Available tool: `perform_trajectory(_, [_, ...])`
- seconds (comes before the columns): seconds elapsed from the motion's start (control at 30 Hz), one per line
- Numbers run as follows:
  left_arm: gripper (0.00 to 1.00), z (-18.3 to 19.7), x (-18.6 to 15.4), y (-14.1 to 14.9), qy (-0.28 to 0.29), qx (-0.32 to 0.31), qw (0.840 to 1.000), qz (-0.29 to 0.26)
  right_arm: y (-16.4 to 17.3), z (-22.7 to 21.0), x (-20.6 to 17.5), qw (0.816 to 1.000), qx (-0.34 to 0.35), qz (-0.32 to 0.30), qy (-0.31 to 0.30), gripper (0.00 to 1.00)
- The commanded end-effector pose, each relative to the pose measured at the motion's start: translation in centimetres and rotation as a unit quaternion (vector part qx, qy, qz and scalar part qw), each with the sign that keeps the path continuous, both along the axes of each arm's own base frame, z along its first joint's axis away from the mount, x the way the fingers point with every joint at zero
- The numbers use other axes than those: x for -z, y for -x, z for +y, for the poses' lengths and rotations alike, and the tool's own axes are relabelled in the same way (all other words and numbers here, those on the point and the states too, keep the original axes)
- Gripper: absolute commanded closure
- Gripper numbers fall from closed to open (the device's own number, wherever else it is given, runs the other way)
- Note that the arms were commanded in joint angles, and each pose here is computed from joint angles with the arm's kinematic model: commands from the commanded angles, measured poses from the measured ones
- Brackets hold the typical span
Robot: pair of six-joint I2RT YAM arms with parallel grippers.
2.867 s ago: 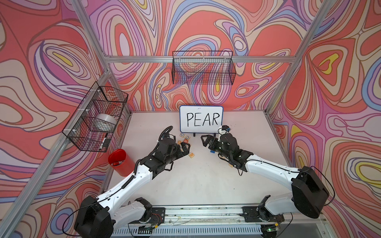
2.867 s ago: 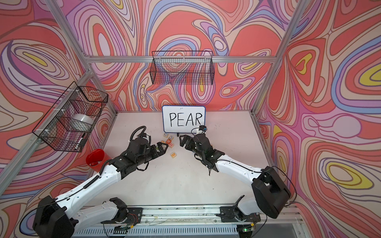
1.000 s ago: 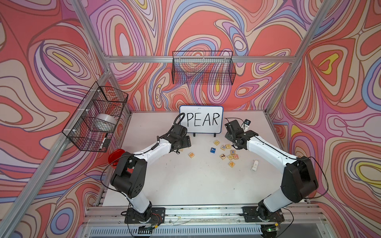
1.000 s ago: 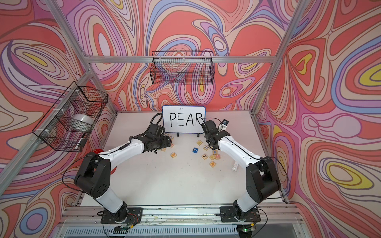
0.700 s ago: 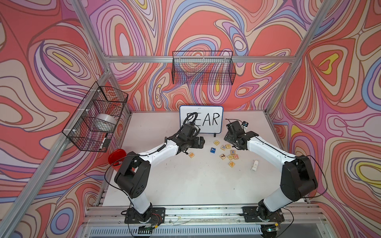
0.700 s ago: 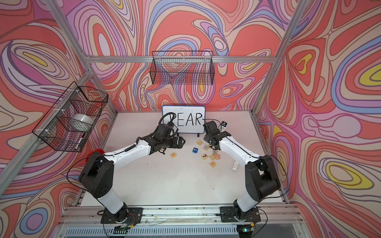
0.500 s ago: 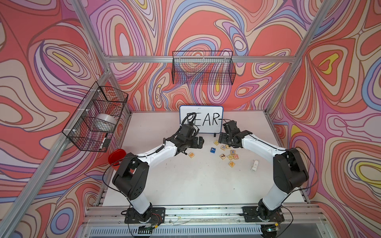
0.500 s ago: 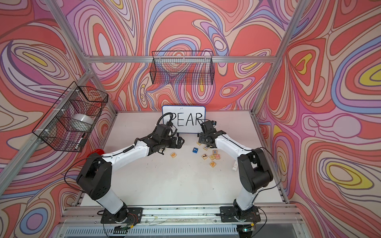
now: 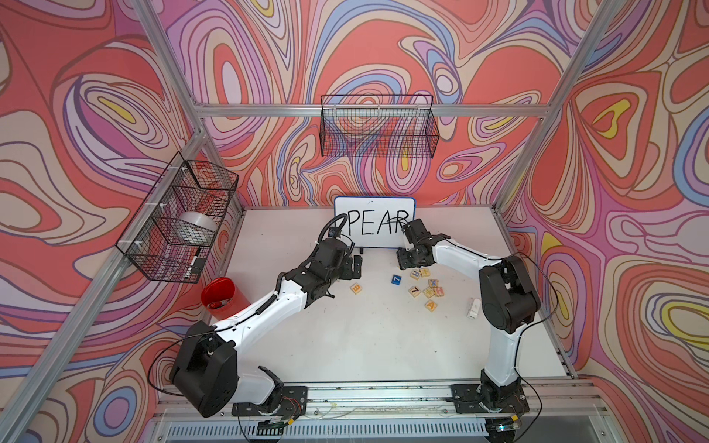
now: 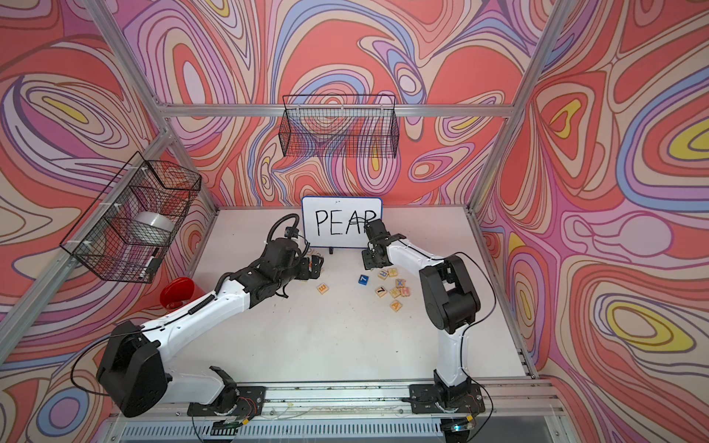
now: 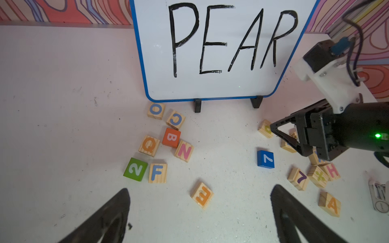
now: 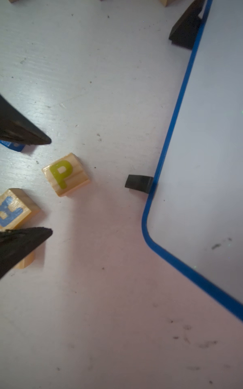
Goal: Spell the uppercase word “pear” with letter blocks
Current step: Pick up the letter block from the center of the board.
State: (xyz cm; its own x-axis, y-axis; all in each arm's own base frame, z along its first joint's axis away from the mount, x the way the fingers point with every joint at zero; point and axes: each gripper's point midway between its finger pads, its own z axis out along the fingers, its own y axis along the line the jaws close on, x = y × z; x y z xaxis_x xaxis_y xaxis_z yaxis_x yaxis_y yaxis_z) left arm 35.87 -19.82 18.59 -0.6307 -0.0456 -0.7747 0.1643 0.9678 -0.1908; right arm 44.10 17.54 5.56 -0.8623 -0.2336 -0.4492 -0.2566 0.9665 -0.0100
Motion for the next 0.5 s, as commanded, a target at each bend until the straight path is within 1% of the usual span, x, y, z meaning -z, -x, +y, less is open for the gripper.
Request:
perform_trajectory(0.0, [0.0,1.6,0.3,0.4,-0.025,-0.023,0.999,0.0,0.4,0.3,0.8,0.999,-0.027,0.021,0.007,0.38])
perform_trajectory(0.27, [0.0,2.1,0.2,0.5,-0.031,-0.03,0.999,-0.003,-0.1,0.9,2.3,0.999,-0.026,0.021,0.0,0.41])
perform_trajectory(0.43, [0.0,2.5,0.1,0.7,-0.037,-0.037,0.999,-0.005,-0.2,1.2,3.4,0.999,-0.021,0.025,0.008,0.46])
perform_trajectory(0.47, [0.0,2.6,0.0,0.7,-0.038,-0.038,0.999,-0.007,-0.2,1.2,3.5,0.999,-0.018,0.025,0.011,0.48])
